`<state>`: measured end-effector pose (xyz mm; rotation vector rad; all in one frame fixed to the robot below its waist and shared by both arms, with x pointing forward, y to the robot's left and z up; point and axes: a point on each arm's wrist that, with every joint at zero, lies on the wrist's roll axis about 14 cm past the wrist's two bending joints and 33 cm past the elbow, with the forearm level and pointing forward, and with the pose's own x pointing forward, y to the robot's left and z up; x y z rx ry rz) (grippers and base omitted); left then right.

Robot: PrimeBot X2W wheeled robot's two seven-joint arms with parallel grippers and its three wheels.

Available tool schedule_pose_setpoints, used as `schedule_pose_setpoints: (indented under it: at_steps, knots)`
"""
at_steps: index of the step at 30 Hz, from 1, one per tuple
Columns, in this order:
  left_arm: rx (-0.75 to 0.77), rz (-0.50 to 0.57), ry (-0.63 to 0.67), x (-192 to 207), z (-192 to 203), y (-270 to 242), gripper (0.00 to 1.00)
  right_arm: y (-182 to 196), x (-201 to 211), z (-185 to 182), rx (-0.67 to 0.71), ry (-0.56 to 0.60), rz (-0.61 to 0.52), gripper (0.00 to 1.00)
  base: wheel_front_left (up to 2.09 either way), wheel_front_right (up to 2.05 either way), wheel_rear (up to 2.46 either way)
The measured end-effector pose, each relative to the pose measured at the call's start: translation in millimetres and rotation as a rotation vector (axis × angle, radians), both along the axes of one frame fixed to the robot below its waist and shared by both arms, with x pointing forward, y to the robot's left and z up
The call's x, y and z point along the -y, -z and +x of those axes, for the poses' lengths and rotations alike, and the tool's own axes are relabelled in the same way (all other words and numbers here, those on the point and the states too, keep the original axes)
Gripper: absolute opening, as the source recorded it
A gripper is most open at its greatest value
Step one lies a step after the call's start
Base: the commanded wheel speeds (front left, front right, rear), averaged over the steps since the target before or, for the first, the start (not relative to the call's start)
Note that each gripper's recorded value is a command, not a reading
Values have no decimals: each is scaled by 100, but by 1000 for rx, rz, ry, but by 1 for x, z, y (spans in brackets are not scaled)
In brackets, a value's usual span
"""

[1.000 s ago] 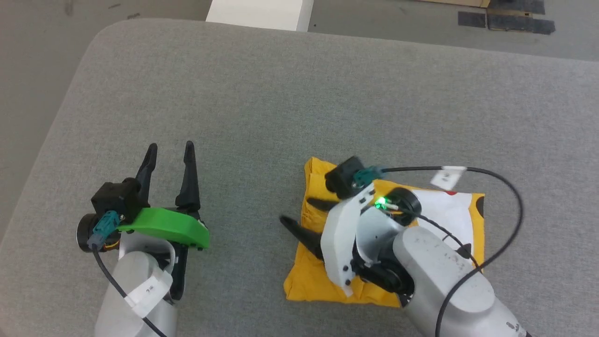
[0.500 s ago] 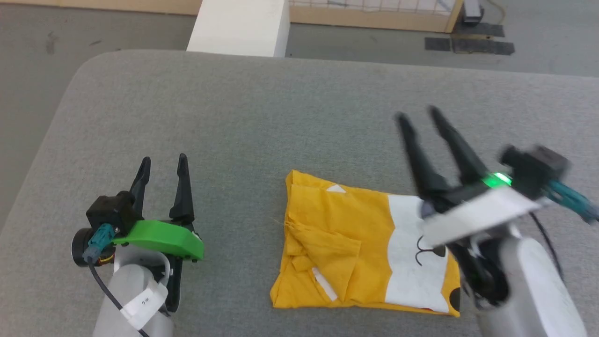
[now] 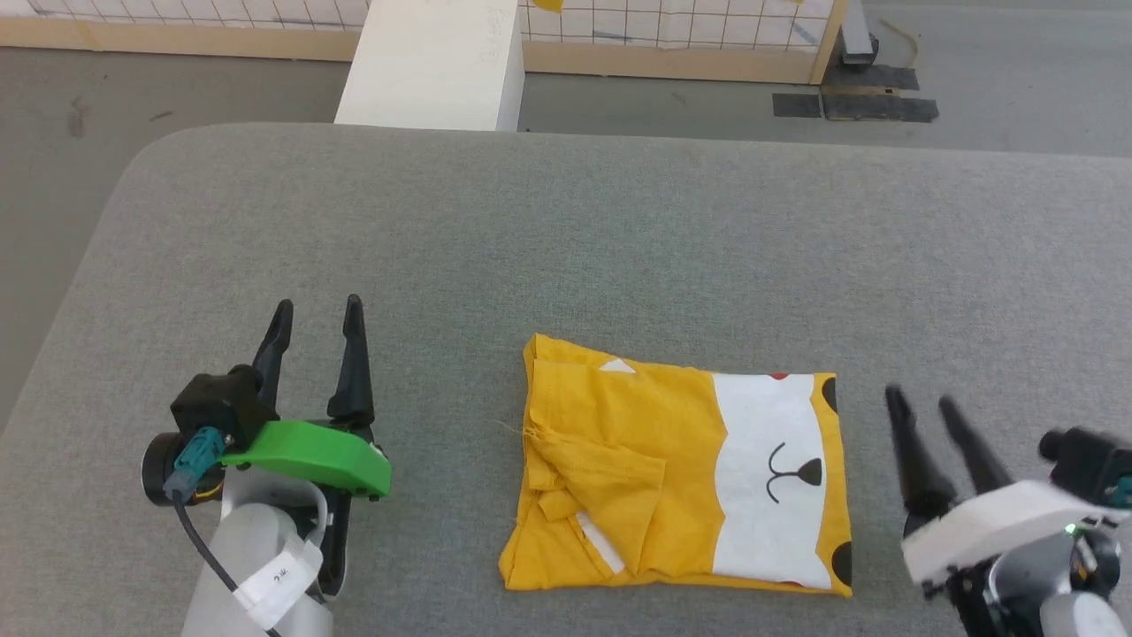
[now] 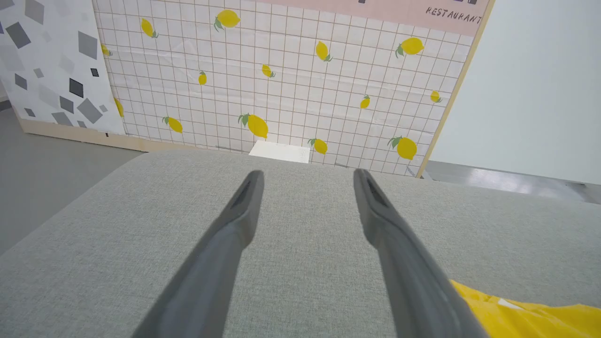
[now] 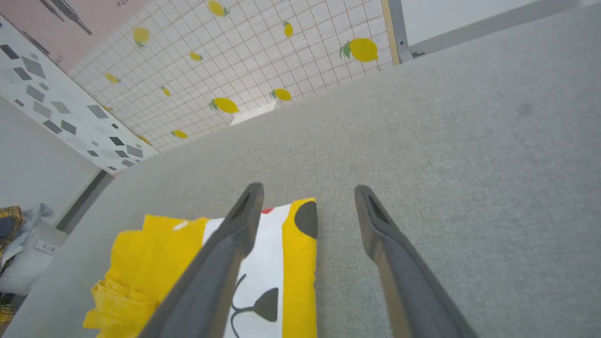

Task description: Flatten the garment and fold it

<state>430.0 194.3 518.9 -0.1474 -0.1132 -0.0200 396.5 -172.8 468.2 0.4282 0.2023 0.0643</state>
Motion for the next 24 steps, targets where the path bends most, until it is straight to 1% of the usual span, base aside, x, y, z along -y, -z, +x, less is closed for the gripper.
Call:
schedule_pose_setpoints:
  at_steps: [5, 9, 13, 17, 20, 22, 23, 24]
  knots:
    - [7, 2, 7, 2, 0, -2, 100, 48, -6, -20, -221, -40, 45, 100, 0, 0, 0]
    - [8, 2, 8, 3, 0, -2, 100, 70, -21, -31, -342, -99, 82, 100, 0, 0, 0]
    - [6, 3, 8, 3, 0, -2, 100, 84, -31, -39, -421, -131, 131, 100, 0, 0, 0]
    - [3, 3, 7, 2, 0, 0, 100, 88, -45, -34, -458, -171, 180, 100, 0, 0, 0]
    - [0, 3, 6, 2, 0, 1, 100, 91, -55, -29, -484, -207, 177, 100, 0, 0, 0]
    - [-2, 4, 4, 1, 0, 1, 100, 92, -60, -26, -497, -236, 153, 44, 0, 0, 0]
    - [-2, 4, 3, 1, 0, 1, 100, 92, -62, -26, -501, -245, 143, 28, 0, 0, 0]
    - [-3, 4, 2, 0, -1, 1, 100, 92, -64, -24, -501, -255, 125, 11, 0, 0, 0]
